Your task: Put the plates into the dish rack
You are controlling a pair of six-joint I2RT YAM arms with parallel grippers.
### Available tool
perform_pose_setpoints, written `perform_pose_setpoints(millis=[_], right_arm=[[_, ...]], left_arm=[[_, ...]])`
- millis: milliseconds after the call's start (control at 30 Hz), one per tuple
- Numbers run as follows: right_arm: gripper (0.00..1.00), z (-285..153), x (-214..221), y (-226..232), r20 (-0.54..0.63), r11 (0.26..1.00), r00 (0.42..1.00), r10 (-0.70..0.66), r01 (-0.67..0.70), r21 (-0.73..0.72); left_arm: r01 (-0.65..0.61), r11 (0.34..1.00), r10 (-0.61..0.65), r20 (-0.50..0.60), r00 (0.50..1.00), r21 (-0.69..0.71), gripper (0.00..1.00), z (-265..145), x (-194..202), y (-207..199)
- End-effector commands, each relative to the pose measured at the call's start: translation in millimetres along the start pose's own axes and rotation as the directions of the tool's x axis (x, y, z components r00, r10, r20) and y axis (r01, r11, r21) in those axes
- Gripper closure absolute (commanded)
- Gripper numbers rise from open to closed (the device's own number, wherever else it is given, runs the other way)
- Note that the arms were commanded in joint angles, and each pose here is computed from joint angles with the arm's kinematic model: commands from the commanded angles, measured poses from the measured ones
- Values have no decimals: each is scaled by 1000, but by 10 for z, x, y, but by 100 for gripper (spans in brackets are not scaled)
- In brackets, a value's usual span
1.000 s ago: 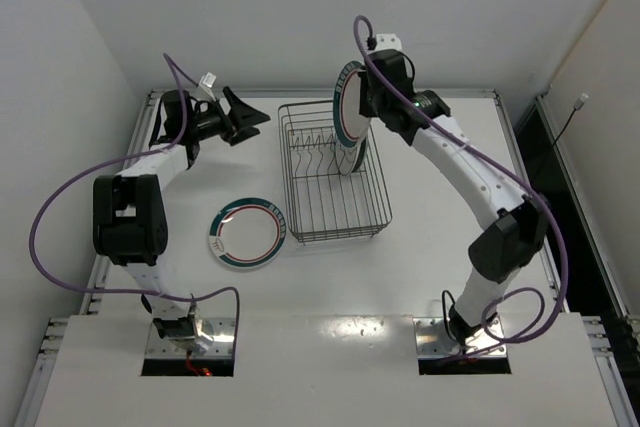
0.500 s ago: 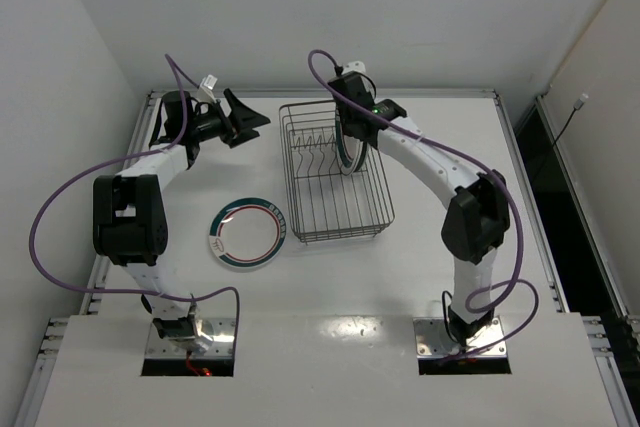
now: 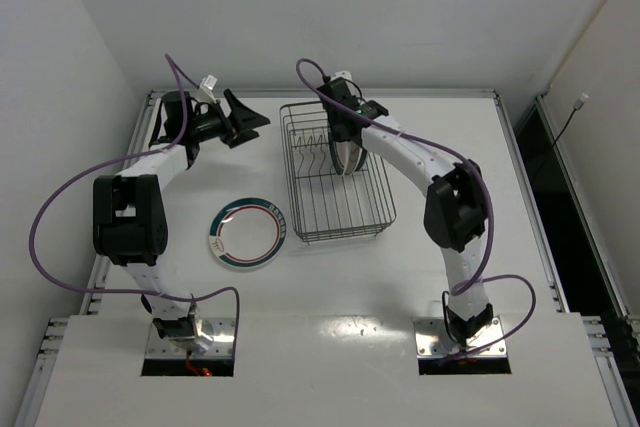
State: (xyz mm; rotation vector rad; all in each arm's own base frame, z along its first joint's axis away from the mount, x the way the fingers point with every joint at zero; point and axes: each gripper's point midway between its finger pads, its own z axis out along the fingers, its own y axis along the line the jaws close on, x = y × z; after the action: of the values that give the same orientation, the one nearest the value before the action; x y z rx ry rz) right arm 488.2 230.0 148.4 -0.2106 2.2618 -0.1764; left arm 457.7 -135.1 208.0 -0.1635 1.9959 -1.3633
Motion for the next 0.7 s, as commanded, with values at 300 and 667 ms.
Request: perform_pose_setpoints(millis=[300, 667], right_arm=[[59, -583, -509, -157, 21, 998, 999, 24, -22, -66], [54, -1907, -390, -360, 139, 940, 985, 105, -53, -336]], left_arm=[[-48, 999, 48, 34, 998, -3, 13, -64, -176, -42], [35, 885, 99, 260, 961, -465, 9, -1067, -169, 259]])
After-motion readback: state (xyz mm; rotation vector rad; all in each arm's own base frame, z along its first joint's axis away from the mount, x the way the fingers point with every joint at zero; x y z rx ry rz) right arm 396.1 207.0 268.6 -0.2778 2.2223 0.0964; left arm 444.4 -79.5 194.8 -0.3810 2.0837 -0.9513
